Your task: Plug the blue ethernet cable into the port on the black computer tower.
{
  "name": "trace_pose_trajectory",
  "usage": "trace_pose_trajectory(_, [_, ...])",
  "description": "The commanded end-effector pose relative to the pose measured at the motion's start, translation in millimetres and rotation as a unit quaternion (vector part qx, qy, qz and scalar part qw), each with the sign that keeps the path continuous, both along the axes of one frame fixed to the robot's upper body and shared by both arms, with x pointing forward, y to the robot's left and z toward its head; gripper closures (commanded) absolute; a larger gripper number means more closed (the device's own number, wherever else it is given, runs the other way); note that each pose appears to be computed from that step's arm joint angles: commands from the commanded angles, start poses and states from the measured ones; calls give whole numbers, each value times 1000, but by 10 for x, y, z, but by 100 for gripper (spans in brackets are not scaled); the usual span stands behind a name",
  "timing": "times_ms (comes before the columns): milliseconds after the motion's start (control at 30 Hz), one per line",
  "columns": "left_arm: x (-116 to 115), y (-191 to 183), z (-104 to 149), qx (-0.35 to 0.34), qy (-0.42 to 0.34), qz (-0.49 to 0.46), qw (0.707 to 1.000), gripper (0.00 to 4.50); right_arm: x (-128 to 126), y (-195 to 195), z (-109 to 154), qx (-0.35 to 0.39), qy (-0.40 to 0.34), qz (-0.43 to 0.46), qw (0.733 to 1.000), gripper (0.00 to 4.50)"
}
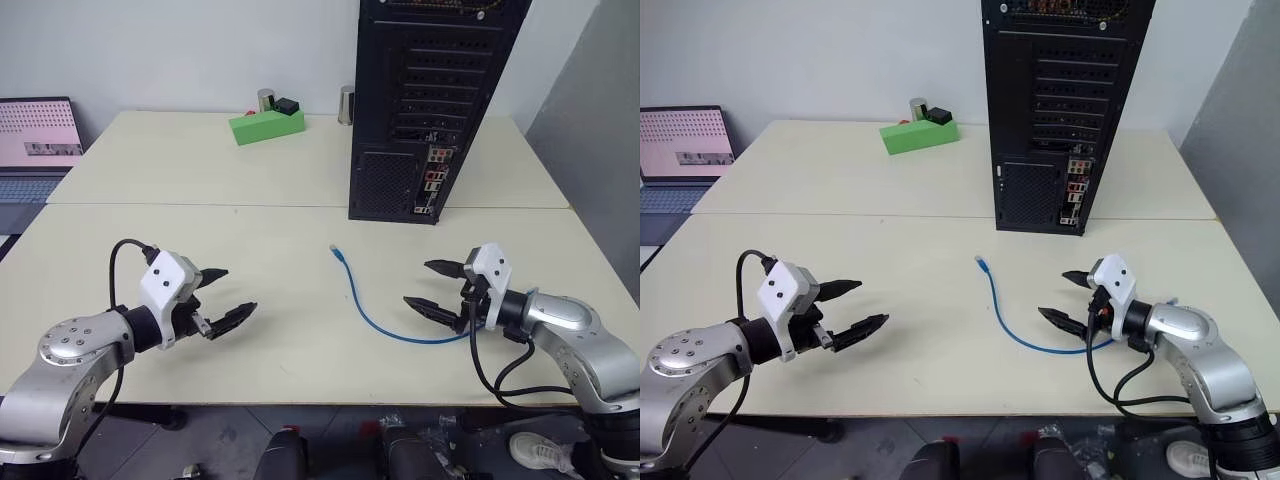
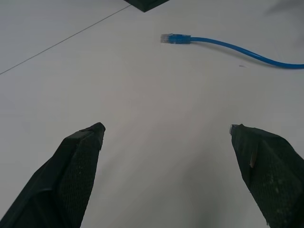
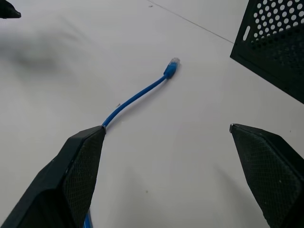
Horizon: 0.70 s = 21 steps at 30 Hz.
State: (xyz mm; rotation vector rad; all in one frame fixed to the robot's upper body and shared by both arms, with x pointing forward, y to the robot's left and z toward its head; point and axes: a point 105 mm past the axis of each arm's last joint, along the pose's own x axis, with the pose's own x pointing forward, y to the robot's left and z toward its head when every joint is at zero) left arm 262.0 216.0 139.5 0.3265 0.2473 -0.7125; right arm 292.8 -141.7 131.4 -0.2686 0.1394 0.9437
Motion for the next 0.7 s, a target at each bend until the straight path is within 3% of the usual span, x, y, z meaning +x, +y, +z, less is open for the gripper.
trace_pose_trajectory(33, [-67,-53,110,14,-34,-27,999,0,13,49,129,1,-28,15,999,6])
trace_pose_trajectory(400, [-21,-86,86,26,-35,-35,998,0,55,222,199,27,-33,12,999,6])
trace_pose_trajectory(700, [83,-118,52,35,-32,-48,998,0,534,680,32,43,-39,-75,996,6])
